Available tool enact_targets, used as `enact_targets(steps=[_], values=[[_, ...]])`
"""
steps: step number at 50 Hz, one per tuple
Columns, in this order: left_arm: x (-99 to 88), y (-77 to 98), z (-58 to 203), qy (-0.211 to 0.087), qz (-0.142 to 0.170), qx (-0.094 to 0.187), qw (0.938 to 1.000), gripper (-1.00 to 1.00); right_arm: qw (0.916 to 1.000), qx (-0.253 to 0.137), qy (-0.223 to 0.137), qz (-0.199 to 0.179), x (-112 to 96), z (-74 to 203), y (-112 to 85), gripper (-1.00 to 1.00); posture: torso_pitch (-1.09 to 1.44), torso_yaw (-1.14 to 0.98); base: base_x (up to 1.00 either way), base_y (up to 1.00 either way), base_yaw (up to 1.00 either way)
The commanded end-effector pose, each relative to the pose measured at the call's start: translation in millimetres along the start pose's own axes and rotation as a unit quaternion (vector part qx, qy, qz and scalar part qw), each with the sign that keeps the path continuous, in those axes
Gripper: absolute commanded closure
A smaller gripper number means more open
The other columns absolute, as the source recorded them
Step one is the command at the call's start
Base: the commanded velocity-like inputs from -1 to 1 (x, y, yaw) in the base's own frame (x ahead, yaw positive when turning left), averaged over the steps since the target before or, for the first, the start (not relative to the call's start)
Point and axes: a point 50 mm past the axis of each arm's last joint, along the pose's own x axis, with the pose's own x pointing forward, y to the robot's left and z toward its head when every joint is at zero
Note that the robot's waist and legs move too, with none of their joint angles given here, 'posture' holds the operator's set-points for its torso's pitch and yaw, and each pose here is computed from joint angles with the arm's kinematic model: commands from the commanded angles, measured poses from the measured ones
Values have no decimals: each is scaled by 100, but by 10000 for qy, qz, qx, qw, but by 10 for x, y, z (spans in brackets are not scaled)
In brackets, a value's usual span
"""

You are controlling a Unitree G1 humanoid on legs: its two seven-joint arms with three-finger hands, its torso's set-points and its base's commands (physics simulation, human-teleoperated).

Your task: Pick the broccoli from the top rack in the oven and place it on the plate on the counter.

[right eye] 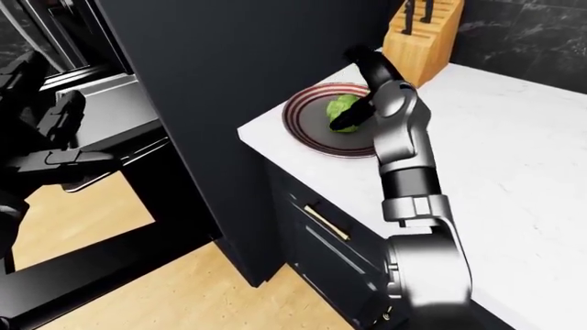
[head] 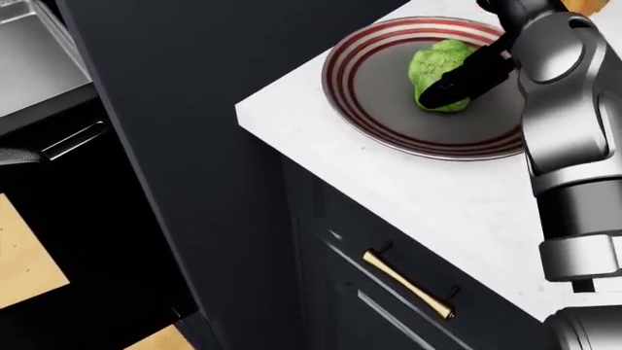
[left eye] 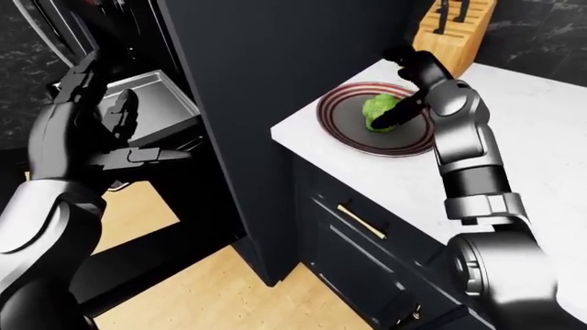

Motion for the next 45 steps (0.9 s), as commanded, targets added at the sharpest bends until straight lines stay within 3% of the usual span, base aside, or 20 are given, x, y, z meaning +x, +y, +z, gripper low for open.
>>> enact_targets(steps=[1, 6, 13, 17, 22, 28, 34, 37, 39, 40, 45], values=[[-20, 1, 132, -364, 15, 41, 9993, -100, 9985, -54, -409, -365, -47, 224, -225, -75, 0, 0, 0, 0, 0], [-31, 8, 152, -379, 20, 41, 9993, -100, 9970, -33, -601, -493, -177, 330, -418, -70, 0, 0, 0, 0, 0], [-46, 31, 222, -444, 37, 49, 9990, -100, 9925, 168, -913, -794, -572, 383, -700, -72, 0, 0, 0, 0, 0], [-97, 65, 348, -548, 49, 12, 9985, -100, 9909, 212, -997, -877, -906, 295, -832, -99, 0, 0, 0, 0, 0], [-148, 113, 495, -653, 77, 34, 9978, -100, 9910, 195, -943, -930, -1397, 97, -979, -100, 0, 0, 0, 0, 0], [-204, 194, 567, -725, 142, 86, 9972, -100, 9848, 293, -852, -1487, -1992, -168, -1346, -100, 0, 0, 0, 0, 0], [-357, 263, 556, -828, 233, -46, 9963, -100, 9806, 417, -826, -1730, -2405, -321, -1432, -100, 0, 0, 0, 0, 0], [-428, 340, 589, -1016, 327, -253, 9940, -100, 9750, 554, -924, -1943, -2570, -388, -1438, -100, 0, 0, 0, 0, 0], [-511, 377, 620, -1207, 459, -332, 9911, -100, 9669, 558, -1051, -2255, -2718, -352, -1501, -100, 0, 0, 0, 0, 0], [-571, 422, 642, -1379, 673, -369, 9875, -100, 9606, 602, -1154, -2456, -2807, -335, -1518, -100, 0, 0, 0, 0, 0], [-816, 540, 548, -1678, 1177, -615, 9768, -100, 9413, 720, -1543, -2914, -2964, -400, -1365, -100, 0, 0, 0, 0, 0]])
